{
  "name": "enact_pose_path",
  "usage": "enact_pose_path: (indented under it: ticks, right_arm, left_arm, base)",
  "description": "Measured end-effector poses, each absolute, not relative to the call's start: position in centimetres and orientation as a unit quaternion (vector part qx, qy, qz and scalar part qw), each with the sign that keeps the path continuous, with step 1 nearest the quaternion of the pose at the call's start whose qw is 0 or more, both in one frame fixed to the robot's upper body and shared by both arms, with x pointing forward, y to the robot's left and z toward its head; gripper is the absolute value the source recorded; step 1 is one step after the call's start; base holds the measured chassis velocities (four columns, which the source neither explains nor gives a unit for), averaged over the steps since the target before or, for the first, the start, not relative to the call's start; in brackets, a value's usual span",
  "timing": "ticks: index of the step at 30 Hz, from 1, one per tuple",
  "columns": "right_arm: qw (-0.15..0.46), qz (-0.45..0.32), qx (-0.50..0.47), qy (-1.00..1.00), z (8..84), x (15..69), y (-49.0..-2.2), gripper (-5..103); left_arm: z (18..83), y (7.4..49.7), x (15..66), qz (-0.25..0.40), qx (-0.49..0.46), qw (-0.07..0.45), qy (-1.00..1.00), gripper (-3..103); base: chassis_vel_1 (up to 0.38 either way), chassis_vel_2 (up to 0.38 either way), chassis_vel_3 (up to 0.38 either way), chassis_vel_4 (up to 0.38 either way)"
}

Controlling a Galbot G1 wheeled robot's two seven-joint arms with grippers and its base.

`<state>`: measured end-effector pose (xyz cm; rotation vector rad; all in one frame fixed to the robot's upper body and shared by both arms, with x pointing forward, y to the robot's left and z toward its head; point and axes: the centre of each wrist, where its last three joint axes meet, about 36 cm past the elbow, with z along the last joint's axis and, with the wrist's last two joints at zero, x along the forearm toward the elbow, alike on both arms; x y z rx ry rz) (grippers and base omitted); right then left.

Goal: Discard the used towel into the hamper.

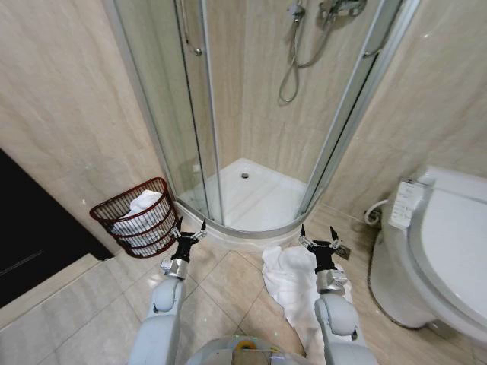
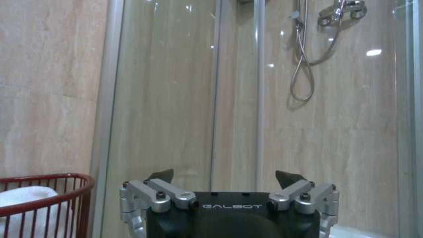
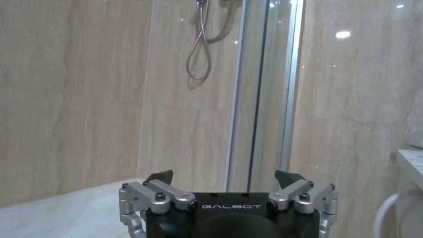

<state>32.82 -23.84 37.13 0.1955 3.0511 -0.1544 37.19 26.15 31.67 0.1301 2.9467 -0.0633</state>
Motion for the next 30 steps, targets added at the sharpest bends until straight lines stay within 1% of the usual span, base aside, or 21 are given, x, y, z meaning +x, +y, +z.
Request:
enact_pose_path:
  ticks: [15,30]
  right_arm:
    - [0.04,-0.05,0.064,0.996,37.12,32.82,-23.84,100]
    - [0.04,-0.05,0.064,0.996,37.13,32.82,-23.84,100]
  left_arm:
    - [31.67,26.15,37.19,-0.021,0.044,0.096,0.994,100]
    - [31.66,26.15,37.18,-0.021,0.044,0.095,0.994,100]
  base:
    - [-0.01,-0.01,-0.009,-0.007]
    - [-0.087,-0.082,-0.084,-0.091]
